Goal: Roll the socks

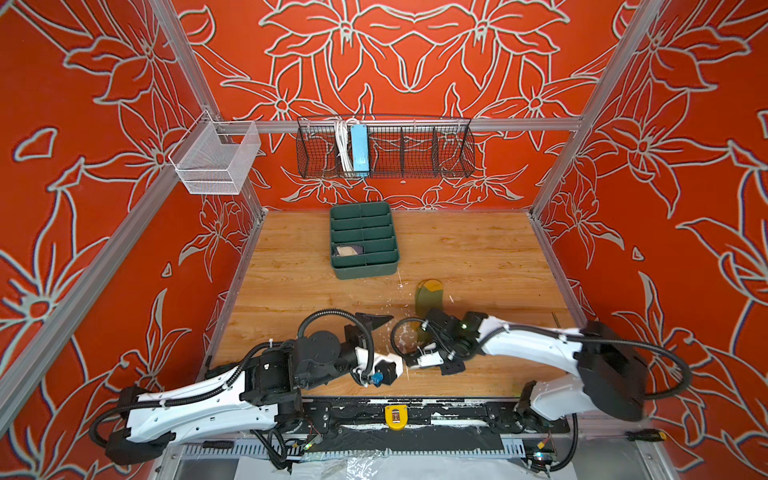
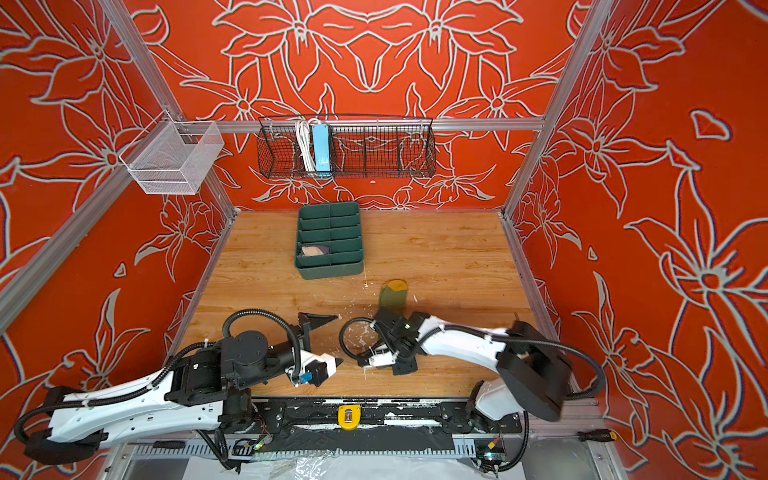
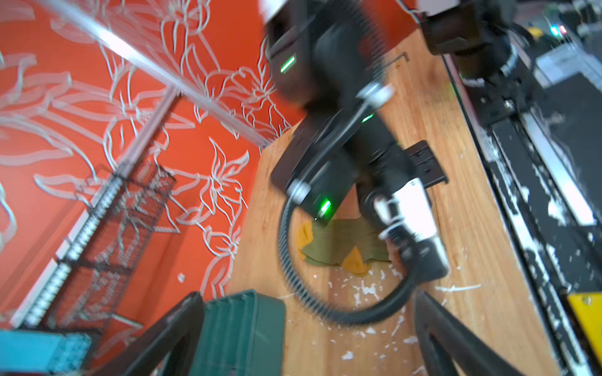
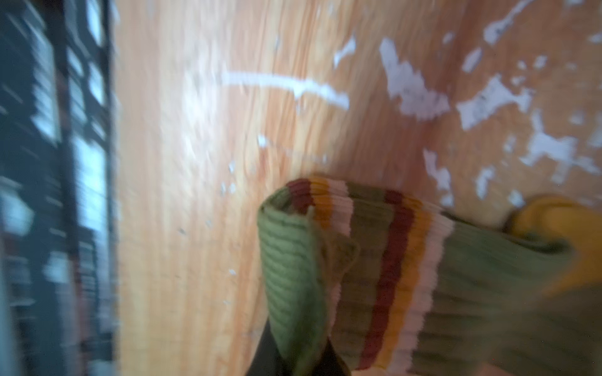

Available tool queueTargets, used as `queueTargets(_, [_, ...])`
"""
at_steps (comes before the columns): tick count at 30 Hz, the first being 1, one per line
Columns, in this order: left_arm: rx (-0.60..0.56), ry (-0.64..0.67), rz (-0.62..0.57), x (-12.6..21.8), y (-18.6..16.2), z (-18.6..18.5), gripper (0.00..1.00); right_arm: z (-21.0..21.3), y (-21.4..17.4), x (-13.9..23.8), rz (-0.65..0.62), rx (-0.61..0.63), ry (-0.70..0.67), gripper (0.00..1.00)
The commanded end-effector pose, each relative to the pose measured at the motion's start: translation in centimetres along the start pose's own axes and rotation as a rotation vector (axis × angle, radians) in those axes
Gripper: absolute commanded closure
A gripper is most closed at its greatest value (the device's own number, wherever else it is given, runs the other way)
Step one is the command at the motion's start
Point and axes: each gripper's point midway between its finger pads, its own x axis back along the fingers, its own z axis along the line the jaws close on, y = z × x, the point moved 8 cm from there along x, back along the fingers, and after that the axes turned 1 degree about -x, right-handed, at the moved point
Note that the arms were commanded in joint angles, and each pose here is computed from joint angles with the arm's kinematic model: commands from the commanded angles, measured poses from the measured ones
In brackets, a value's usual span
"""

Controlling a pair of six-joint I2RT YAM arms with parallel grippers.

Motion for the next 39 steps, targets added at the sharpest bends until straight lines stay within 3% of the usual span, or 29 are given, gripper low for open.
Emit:
queueTargets(1, [-0.233, -0.043, 0.034, -0.3, -0.6, -1.7, 0.01, 1.3, 0.5, -0.3, 0.052, -0.197, 0.332, 1.0])
queueTargets(5, [-0.374, -0.135, 0.081, -1.9, -1.2, -5.0, 0.02, 0.2, 1.8, -1.3, 0.046, -0.266, 0.465, 1.0])
queueTargets(7, [-0.376, -0.16, 0.086, -2.9, -1.1, -7.0, 0.03, -0.4, 2.1, -1.7, 0.043, -0.286, 0.497, 1.0])
queueTargets(11, [-0.193, -0.165, 0.093, -5.9, -0.4, -10.5, 0.13, -1.0, 2.2, -2.4, 0.042, -0.296, 0.517, 1.0])
queueTargets(15, [0.001, -0.118, 0.251, -9.6, -0.9, -12.6, 0.25, -1.1, 2.0, -2.6, 0.022, -0.295, 0.51, 1.0])
queueTargets(19, [0.014, -0.021, 0.345, -11.8, -2.5, -13.8, 0.32, -1.1, 1.7, -2.4, 0.006, -0.284, 0.477, 1.0])
queueTargets(23, [0.103, -0.005, 0.412, -12.2, -4.4, -13.8, 0.35, -1.0, 1.6, -1.9, -0.007, -0.271, 0.455, 1.0])
queueTargets(29, [0.211, -0.066, 0.414, -12.3, -6.6, -14.6, 0.35, -1.2, 1.7, -1.6, -0.024, -0.263, 0.434, 1.0])
queueTargets(39, [0.18, -0.166, 0.438, -14.0, -7.4, -16.5, 0.38, -1.3, 1.8, -1.5, -0.027, -0.25, 0.415, 1.0])
